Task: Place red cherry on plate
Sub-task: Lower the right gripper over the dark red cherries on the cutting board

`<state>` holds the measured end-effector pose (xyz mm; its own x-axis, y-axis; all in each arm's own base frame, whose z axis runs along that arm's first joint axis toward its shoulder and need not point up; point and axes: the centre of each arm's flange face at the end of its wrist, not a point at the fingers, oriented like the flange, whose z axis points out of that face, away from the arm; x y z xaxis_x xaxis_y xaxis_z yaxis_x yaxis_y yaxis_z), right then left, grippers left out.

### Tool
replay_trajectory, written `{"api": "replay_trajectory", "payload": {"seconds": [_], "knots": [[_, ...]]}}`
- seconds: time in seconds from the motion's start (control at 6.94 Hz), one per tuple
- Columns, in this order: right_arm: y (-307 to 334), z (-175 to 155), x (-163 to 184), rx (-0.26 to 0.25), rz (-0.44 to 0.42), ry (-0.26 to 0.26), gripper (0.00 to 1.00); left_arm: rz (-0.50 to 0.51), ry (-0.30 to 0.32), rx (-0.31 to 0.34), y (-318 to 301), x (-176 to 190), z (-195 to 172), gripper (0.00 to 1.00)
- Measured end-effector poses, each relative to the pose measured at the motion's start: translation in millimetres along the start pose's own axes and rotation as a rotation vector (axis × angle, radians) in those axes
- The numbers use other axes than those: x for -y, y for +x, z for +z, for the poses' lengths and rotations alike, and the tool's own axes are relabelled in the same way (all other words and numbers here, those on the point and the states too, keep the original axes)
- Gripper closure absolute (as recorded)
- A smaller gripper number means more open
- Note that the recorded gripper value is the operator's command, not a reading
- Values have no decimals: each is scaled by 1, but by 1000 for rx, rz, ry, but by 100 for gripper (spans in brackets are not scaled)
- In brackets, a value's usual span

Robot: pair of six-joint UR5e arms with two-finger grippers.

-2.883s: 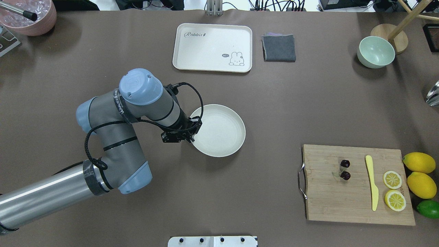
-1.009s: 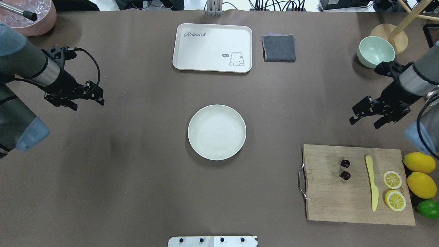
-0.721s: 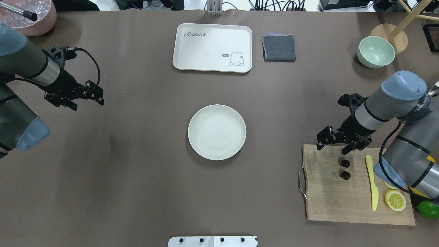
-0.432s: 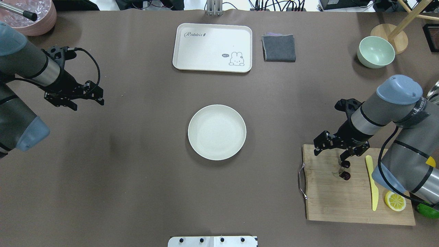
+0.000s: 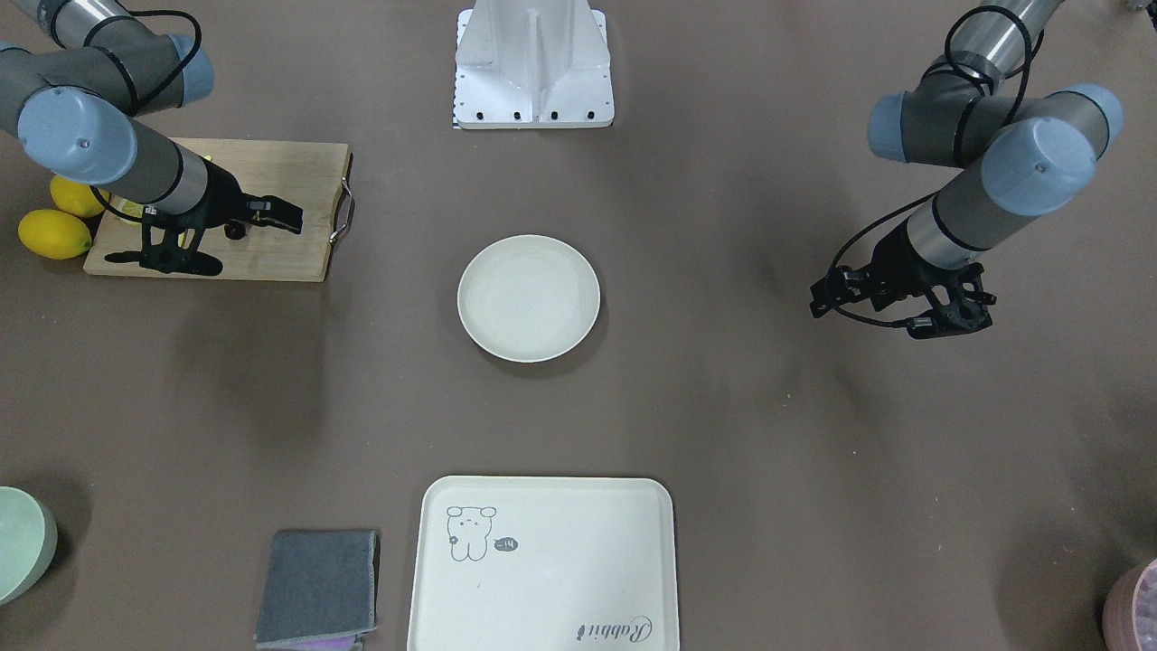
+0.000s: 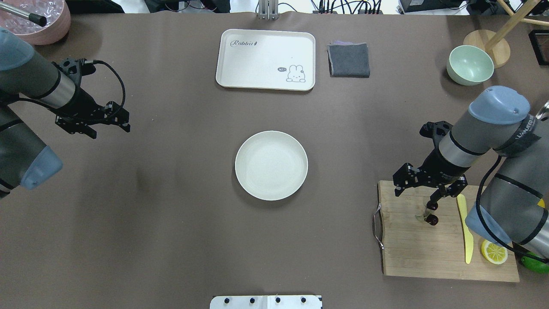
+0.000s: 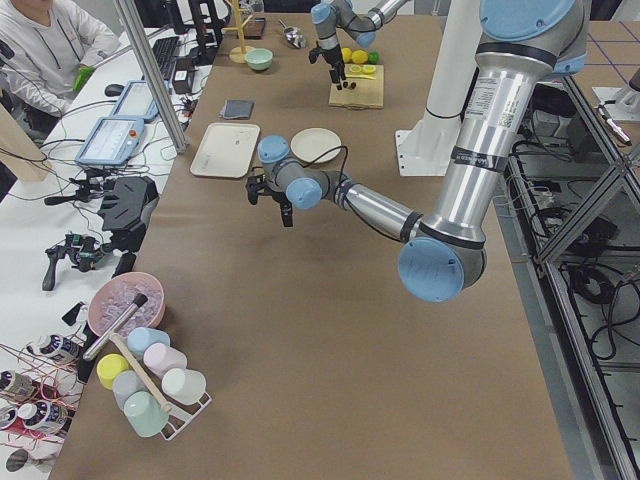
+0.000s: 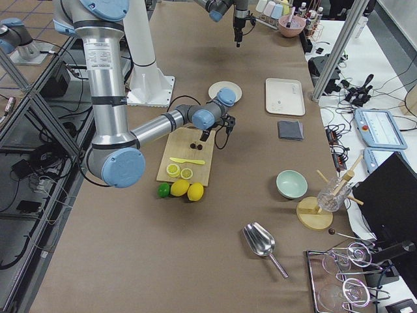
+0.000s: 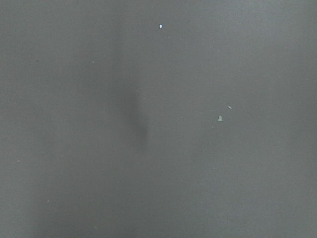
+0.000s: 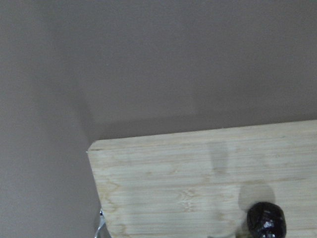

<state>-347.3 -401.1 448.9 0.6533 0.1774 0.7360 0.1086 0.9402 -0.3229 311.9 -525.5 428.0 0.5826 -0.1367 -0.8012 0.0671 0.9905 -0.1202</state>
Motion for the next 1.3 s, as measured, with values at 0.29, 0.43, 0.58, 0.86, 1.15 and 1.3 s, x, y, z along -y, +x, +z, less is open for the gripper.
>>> {"api": "replay_trajectory", "payload": {"seconds": [0.29, 0.43, 0.58, 0.86, 1.15, 1.3], "knots": [[28, 5, 4, -53, -69, 33, 1, 1, 1, 1, 1, -1, 1, 2], [38, 6, 5, -69, -86, 40, 3, 3, 0, 1, 2, -1, 2, 2], [41, 8, 5, -85, -95, 51, 10, 4, 0, 0, 3, -1, 2, 2], [43, 11, 4, -103, -98, 61, 30, 5, 0, -1, 4, -1, 2, 2], [42, 13, 4, -116, -99, 72, 43, 6, -1, -2, 4, -1, 2, 2], [42, 14, 3, -119, -99, 76, 48, 6, -2, -2, 4, -2, 2, 2]]}}
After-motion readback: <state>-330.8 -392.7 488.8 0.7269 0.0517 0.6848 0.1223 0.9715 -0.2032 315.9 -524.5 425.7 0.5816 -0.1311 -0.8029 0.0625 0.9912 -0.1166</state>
